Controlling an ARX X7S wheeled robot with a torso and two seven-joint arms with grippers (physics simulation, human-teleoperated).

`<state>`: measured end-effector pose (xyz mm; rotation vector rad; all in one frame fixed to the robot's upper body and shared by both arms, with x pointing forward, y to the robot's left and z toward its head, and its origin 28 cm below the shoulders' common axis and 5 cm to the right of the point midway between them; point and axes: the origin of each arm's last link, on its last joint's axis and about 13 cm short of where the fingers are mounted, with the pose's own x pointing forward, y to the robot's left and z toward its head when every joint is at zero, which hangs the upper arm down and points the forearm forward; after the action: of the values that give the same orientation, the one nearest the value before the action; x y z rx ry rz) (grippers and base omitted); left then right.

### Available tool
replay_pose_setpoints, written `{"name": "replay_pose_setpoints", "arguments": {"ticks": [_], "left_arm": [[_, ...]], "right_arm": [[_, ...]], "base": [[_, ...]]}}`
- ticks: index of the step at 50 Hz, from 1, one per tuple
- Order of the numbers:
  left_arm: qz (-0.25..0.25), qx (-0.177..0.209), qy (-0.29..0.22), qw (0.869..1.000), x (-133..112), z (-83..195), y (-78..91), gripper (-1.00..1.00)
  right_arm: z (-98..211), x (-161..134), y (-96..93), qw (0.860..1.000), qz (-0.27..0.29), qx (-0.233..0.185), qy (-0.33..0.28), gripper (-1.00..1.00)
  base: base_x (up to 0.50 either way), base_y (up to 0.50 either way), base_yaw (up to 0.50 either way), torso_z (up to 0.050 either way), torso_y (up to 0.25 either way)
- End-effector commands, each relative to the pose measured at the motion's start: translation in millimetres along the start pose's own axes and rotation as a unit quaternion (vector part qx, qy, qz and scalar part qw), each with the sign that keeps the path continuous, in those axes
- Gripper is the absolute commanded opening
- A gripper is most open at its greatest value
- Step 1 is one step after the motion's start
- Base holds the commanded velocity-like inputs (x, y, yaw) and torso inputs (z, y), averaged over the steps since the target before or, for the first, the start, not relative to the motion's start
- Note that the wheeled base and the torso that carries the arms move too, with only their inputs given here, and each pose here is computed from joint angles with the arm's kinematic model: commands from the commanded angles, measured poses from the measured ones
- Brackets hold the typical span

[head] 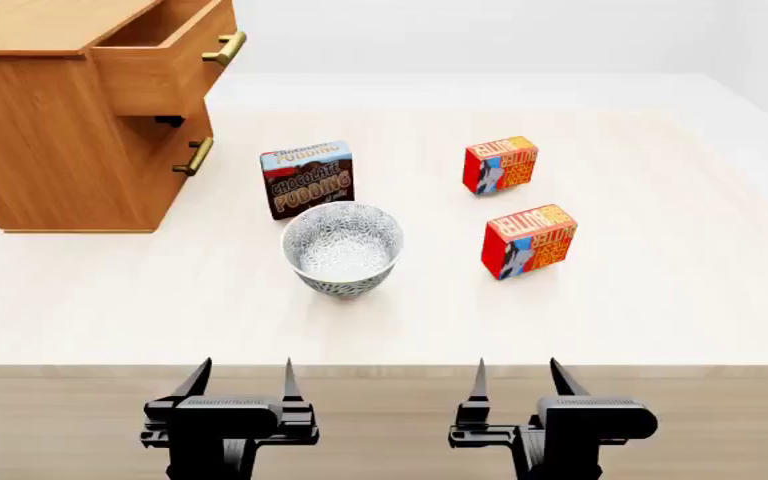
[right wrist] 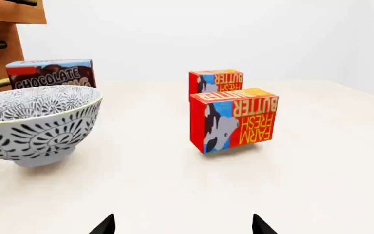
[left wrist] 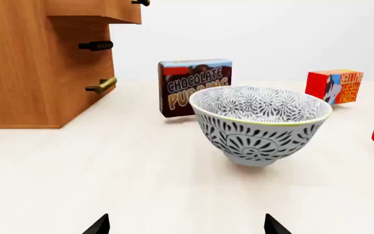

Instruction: Put the butter at the front in the top drawer of the cabinet and close it.

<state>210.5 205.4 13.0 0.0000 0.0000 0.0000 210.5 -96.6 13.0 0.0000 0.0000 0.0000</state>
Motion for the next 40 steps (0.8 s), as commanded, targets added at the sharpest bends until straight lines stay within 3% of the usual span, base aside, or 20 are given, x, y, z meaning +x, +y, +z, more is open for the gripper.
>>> {"name": "replay_pose_setpoints", "arguments": {"ticks": [1,7,11,15,18,23,40], "left_arm": [[0.002,0.001,-0.015,1.0,1,7,1.3,1.0],[0.005,-0.01,-0.143,0.99,3,77,11.5,1.0],[0.024,0.003,-0.248,0.968,-8,132,21.0,1.0],[0.045,0.019,-0.323,0.945,-26,166,28.5,1.0],[0.066,0.025,-0.357,0.932,-36,171,30.7,1.0],[0.067,-0.005,-0.392,0.917,-43,166,32.1,1.0],[0.059,-0.006,-0.394,0.917,-28,163,31.0,1.0]], "right_arm": [[7,1,-1.0,1.0,-0.009,-0.005,-0.014,1.0],[79,-2,-8.9,0.99,-0.034,-0.051,-0.127,1.0],[137,-20,-13.8,0.973,-0.038,-0.064,-0.217,1.0],[173,-39,-18.7,0.956,-0.049,-0.071,-0.281,1.0],[182,-48,-21.2,0.948,-0.061,-0.069,-0.305,1.0],[179,-54,-19.1,0.936,-0.068,-0.069,-0.337,1.0],[166,-39,-22.6,0.947,-0.071,-0.056,-0.308,1.0]], "base": [[0.0,0.0,0.0,0.0,0.0],[0.0,0.0,0.0,0.0,0.0],[0.0,0.0,0.0,0.0,0.0],[0.0,0.0,0.0,0.0,0.0],[0.0,0.0,0.0,0.0,0.0],[0.0,0.0,0.0,0.0,0.0],[0.0,0.0,0.0,0.0,0.0]]}}
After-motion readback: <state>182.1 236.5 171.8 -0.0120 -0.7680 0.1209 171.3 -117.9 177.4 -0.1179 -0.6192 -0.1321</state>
